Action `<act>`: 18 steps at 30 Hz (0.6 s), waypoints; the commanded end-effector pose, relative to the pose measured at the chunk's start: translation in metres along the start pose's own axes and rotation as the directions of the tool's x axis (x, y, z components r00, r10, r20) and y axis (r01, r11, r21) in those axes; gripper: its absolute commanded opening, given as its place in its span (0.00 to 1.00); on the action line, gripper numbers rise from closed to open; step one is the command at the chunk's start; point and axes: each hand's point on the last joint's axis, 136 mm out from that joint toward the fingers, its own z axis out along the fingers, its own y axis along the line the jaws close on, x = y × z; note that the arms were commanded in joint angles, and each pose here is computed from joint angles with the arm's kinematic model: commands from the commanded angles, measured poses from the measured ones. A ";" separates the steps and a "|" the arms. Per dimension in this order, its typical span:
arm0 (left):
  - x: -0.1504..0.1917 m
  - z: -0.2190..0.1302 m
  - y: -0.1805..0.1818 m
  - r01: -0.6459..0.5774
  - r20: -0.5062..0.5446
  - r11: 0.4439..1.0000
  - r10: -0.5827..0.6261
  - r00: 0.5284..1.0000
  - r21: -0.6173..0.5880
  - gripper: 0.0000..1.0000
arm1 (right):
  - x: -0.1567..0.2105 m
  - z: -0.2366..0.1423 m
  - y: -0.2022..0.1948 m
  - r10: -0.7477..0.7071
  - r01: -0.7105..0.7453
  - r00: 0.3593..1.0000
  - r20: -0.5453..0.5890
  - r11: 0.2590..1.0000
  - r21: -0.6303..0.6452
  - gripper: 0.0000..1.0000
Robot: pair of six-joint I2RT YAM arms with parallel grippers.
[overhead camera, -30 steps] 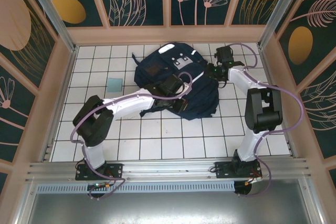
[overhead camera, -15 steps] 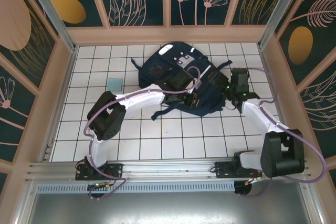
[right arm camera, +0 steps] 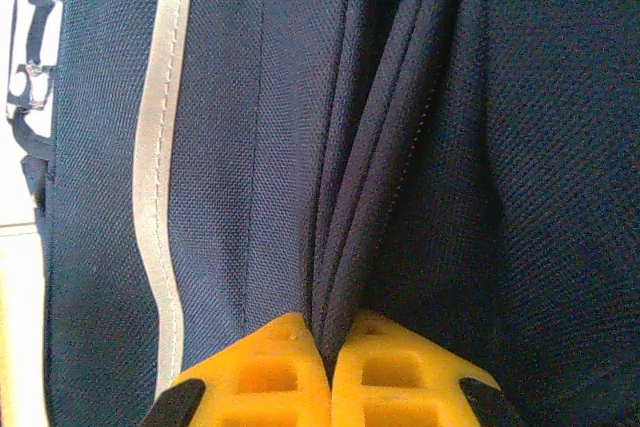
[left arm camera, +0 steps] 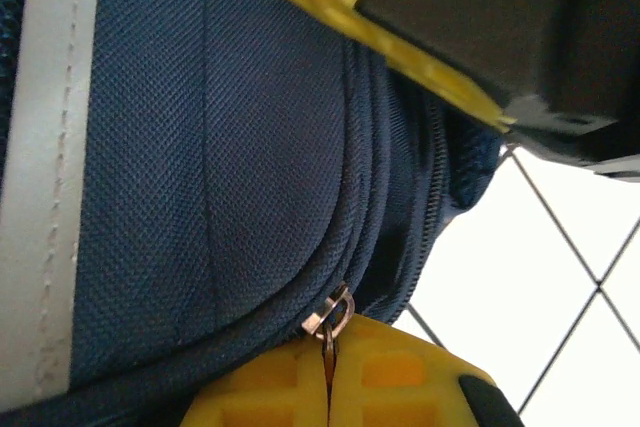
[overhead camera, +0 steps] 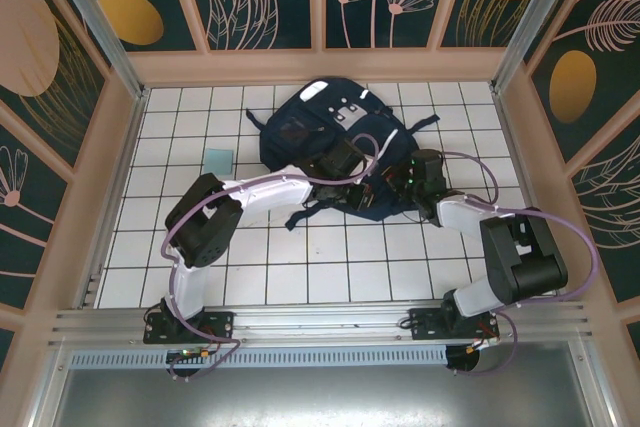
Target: Pack the student bag
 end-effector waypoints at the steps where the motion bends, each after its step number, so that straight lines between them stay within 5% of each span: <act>1: -0.009 -0.035 0.023 -0.056 0.050 0.990 0.063 0.997 -0.127 0.00 | -0.013 0.001 -0.008 -0.011 0.009 0.998 0.068 1.000 0.025 0.00; 7: 0.010 -0.056 0.119 0.059 0.033 0.944 -0.051 0.998 -0.323 0.00 | -0.021 -0.011 -0.010 -0.045 0.040 0.994 0.103 0.998 0.050 0.00; 14: -0.003 -0.067 0.158 0.097 0.083 0.880 -0.065 0.994 -0.465 0.04 | -0.011 -0.008 0.008 -0.062 0.062 0.997 0.052 0.998 -0.007 0.00; 16: -0.010 -0.069 0.157 0.120 0.108 0.877 -0.078 0.991 -0.466 0.34 | -0.005 -0.007 0.017 -0.071 0.071 0.997 0.036 0.997 -0.018 0.00; 18: -0.019 -0.076 0.154 0.140 0.148 0.878 -0.081 0.986 -0.458 0.75 | 0.004 -0.008 0.031 -0.082 0.083 0.996 0.016 0.996 -0.043 0.22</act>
